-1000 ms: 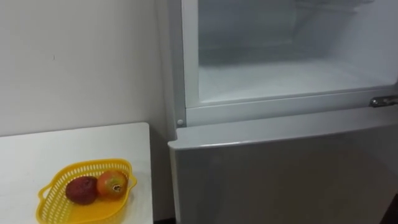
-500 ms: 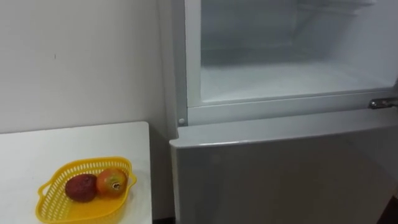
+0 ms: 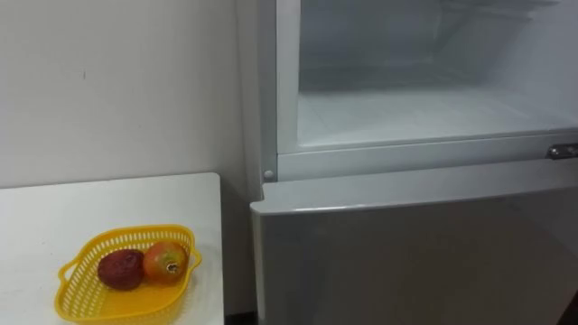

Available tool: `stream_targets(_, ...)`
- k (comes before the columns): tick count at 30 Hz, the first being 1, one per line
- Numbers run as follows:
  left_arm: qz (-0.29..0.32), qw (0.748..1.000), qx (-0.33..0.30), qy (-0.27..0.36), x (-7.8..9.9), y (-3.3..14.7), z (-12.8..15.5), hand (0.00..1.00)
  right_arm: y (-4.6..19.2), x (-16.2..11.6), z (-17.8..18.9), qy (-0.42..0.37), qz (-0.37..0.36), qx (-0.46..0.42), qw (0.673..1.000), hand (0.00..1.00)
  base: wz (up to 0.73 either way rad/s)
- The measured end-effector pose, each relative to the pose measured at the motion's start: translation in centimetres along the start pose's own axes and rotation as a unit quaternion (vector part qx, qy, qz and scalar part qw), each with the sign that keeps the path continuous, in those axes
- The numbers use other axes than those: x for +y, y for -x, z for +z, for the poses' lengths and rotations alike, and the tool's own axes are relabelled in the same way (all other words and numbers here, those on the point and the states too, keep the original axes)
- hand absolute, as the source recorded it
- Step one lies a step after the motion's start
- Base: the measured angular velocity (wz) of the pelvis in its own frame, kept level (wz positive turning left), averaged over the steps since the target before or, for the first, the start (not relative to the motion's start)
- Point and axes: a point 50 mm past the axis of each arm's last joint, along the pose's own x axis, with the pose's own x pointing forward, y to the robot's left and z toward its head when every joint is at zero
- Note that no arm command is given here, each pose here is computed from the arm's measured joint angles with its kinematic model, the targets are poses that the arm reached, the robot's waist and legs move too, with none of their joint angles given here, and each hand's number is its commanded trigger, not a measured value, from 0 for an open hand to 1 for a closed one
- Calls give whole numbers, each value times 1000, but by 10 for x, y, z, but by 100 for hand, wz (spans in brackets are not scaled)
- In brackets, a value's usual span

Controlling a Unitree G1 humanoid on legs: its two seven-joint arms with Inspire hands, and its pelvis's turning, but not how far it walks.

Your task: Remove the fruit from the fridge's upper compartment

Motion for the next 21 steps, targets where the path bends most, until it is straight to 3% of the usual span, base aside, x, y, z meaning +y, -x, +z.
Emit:
stream_targets(8,-12,1000,-1,0,-2,0,0,0,1,4,-3,1,25,6,1000,0,0)
stream_targets(21,-27,1000,12,1,-8,1,-7,0,10,33,-17,32,119,4,992,0,1)
